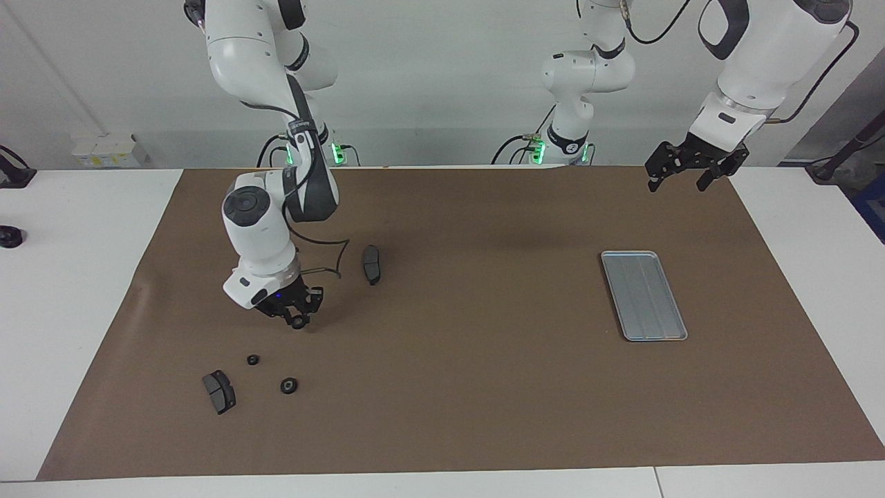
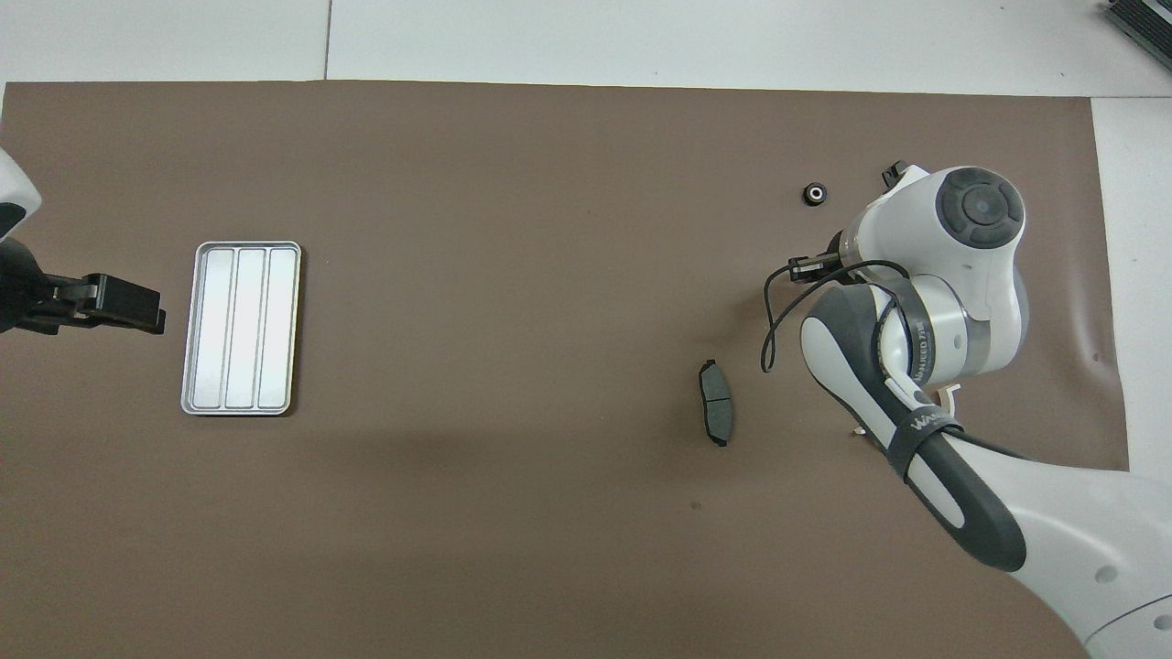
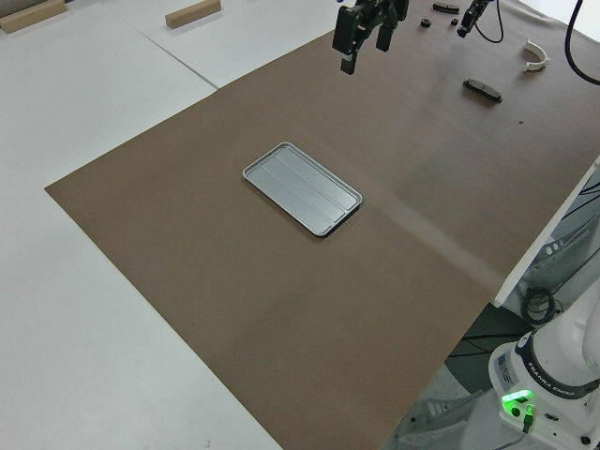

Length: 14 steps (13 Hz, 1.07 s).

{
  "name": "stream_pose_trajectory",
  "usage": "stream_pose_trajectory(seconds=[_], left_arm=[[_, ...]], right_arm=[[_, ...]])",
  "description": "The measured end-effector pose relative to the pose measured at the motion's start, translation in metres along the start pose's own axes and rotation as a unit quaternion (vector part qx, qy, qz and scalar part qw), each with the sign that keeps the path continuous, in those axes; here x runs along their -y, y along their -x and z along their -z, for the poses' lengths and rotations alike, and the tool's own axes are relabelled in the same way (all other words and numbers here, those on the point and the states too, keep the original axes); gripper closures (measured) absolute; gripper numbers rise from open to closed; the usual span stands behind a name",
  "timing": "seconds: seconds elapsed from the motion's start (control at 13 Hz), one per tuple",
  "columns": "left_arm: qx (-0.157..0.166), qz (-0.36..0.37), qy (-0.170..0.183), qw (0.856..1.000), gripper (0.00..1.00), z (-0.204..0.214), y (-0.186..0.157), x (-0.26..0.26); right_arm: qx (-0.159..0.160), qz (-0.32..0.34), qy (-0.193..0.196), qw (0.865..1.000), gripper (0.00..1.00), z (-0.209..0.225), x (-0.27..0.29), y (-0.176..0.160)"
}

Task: Pick bearing gear from pile to tray
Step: 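Carry the black bearing with the right gripper toward the table center, then set the bearing down with the right gripper while the left gripper approaches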

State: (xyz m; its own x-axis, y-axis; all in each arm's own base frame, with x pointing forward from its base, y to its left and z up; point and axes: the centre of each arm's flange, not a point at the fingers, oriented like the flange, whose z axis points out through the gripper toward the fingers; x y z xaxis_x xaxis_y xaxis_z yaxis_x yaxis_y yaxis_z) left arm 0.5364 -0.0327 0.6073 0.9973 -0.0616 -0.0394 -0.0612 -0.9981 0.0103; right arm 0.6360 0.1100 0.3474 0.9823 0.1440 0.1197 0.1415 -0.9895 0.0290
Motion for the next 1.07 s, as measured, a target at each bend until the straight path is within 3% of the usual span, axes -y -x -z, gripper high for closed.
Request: stream_pose_trajectory(seconds=[0.31,0.69,0.92,1.07], left_arm=[[0.000,0.000,0.000,1.000,0.00,0.000,0.000,0.000],[0.000,0.000,0.000,1.000,0.00,0.000,0.000,0.000],[0.000,0.000,0.000,1.000,0.00,0.000,0.000,0.000],[0.000,0.000,0.000,1.000,0.00,0.000,0.000,0.000]], right_arm=[[-0.063,0.038,-0.021,0.997,0.65,0.039,0.106,-0.013],[-0.146,0.085,-0.067,0.983,0.65,0.056,0.227,0.004],[-0.176,0.077,-0.105,0.976,0.65,0.054,0.296,0.027],[-0.179,0.068,-0.128,0.973,0.65,0.031,0.341,0.044]])
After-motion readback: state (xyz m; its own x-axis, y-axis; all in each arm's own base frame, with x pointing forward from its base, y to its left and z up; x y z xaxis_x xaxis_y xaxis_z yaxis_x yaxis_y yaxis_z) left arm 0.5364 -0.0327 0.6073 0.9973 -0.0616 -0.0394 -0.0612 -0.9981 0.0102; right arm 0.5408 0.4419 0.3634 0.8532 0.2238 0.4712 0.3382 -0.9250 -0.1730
